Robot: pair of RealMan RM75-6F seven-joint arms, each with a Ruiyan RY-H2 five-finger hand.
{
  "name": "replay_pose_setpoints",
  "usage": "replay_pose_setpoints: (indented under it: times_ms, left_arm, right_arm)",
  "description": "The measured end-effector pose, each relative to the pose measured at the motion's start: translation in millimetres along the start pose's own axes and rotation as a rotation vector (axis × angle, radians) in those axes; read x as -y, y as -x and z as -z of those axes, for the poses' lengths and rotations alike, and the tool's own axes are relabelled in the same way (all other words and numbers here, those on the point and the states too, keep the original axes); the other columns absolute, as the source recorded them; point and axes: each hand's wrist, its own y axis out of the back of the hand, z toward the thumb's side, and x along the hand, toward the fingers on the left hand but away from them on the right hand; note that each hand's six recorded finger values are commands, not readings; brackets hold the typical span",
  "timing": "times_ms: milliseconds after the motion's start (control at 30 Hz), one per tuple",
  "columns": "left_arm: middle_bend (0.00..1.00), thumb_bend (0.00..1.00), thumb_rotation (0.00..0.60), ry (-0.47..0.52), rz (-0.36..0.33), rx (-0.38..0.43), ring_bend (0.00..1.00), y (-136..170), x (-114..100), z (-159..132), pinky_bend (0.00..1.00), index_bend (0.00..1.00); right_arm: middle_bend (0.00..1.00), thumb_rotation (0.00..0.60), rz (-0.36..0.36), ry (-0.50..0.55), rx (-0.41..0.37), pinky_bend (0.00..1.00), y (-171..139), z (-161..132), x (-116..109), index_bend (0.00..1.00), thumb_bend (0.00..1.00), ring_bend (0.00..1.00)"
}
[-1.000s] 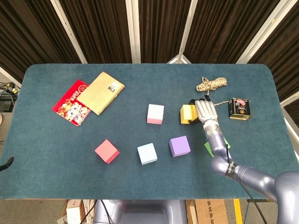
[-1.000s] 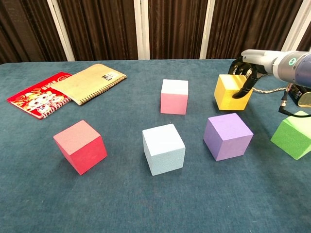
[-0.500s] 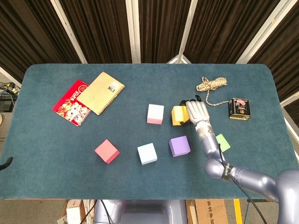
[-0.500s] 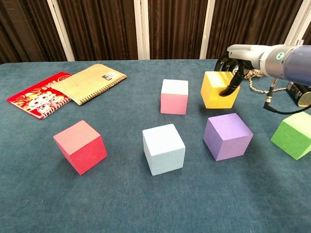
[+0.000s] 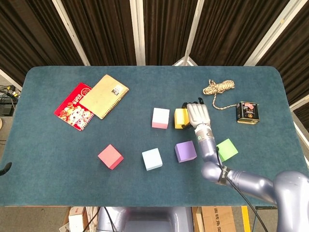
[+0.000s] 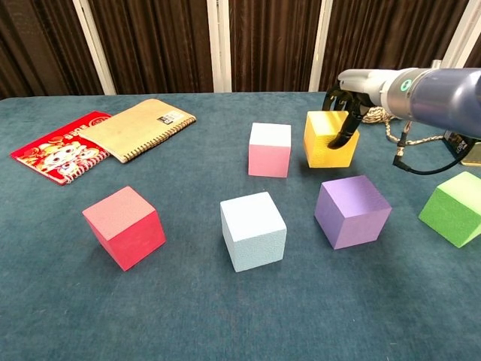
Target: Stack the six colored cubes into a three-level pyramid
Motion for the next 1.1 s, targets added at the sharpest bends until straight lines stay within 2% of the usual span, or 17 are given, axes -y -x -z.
replay_pose_setpoints:
  times_ms: [367, 833, 1100]
  left_arm:
    - [0.00, 0.25, 0.600, 0.007, -0.001, -0.006, 0.00, -1, -1, 3, 0.01, 0.11]
    - [0.00, 0.25, 0.600, 0.003, 0.000, -0.012, 0.00, -3, -1, 5, 0.01, 0.11]
    - [0.00, 0.25, 0.600, -0.003, 0.006, -0.010, 0.00, -3, 1, 3, 0.01, 0.12]
  right_arm:
    - [0.43, 0.600, -0.012, -0.035, 0.052, 0.00, 3, -16, 9, 0.37, 0.31, 0.25]
    - [0.43, 0.600, -0.028, -0.032, 0.099, 0.00, 14, -15, 14, 0.37, 0.31, 0.25]
    - [0.43, 0.600, -0.033, -0.025, 0.095, 0.00, 16, -17, 17, 0.37, 0.31, 0.25]
